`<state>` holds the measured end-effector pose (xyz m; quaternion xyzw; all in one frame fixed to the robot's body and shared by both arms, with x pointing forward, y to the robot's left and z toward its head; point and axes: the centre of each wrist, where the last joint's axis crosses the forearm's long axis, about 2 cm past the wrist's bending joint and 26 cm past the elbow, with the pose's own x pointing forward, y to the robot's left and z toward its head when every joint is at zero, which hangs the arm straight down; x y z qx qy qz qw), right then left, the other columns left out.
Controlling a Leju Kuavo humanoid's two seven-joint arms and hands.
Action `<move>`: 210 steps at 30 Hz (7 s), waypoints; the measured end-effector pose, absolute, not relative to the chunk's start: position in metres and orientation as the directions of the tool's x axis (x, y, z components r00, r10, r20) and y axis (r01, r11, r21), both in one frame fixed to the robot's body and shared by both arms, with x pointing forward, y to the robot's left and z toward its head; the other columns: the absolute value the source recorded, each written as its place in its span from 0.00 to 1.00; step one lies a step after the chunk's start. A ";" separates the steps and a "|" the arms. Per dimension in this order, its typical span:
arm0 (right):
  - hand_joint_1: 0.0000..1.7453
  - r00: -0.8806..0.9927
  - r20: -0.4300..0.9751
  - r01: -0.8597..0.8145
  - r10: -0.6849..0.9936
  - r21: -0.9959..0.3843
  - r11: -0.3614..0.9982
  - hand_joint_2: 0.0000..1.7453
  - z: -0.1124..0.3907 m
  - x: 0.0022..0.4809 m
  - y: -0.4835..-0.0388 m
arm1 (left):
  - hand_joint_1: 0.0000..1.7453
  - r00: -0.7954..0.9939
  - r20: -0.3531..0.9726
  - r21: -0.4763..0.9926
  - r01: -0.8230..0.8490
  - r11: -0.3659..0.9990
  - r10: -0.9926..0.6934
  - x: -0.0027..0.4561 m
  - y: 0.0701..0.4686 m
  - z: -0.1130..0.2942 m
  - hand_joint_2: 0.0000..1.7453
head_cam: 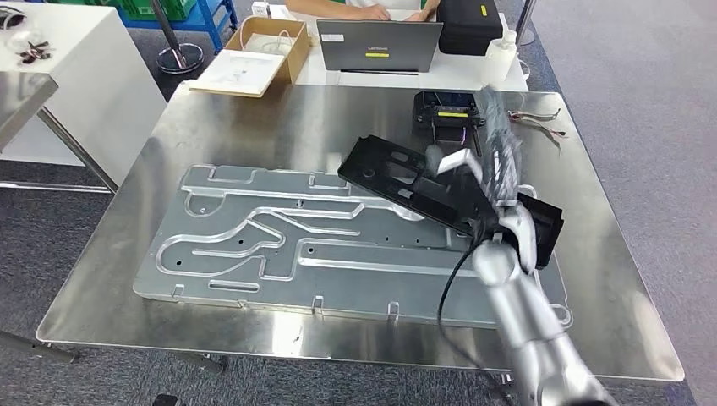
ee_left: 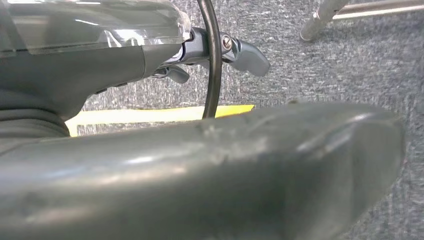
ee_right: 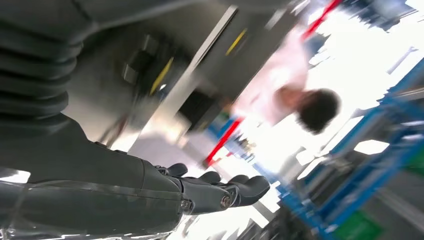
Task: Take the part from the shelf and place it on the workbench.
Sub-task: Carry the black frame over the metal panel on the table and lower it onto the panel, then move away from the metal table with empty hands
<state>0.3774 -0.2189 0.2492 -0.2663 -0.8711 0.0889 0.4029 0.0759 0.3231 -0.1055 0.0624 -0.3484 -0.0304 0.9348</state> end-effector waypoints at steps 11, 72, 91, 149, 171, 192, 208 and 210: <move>0.00 -0.669 0.699 0.211 0.251 -0.145 0.967 1.00 0.213 0.256 -0.174 | 0.00 0.770 0.638 0.123 -0.083 0.989 -0.015 0.048 0.324 -0.110 0.00; 0.00 0.124 0.971 0.619 0.204 -0.236 0.749 0.00 0.030 0.082 -0.285 | 0.00 0.793 0.598 0.106 -0.223 0.969 0.117 0.029 0.304 -0.112 0.00; 0.00 0.643 0.762 0.500 0.079 -0.495 0.711 0.00 -0.064 0.039 -0.295 | 0.00 0.793 0.593 0.102 -0.246 0.964 0.140 0.025 0.297 -0.112 0.00; 0.00 0.927 0.301 0.291 -0.223 -0.206 0.934 0.00 -0.110 0.007 -0.251 | 0.00 0.809 0.575 0.119 -0.232 0.966 0.123 0.025 0.284 -0.112 0.00; 0.00 0.942 0.287 0.233 -0.175 -0.182 0.955 0.00 -0.110 0.009 -0.252 | 0.00 0.817 0.563 0.126 -0.238 0.963 0.129 0.022 0.285 -0.112 0.00; 0.00 0.944 0.279 0.230 -0.175 -0.180 0.956 0.00 -0.111 0.007 -0.254 | 0.00 0.818 0.560 0.125 -0.243 0.962 0.134 0.021 0.283 -0.112 0.00; 0.00 0.948 0.274 0.212 -0.159 -0.176 0.961 0.00 -0.111 0.007 -0.257 | 0.00 0.827 0.548 0.126 -0.233 0.964 0.128 0.020 0.278 -0.112 0.00; 0.00 0.947 0.276 0.217 -0.162 -0.180 0.959 0.00 -0.111 0.007 -0.260 | 0.00 0.826 0.548 0.120 -0.230 0.966 0.129 0.022 0.274 -0.112 0.00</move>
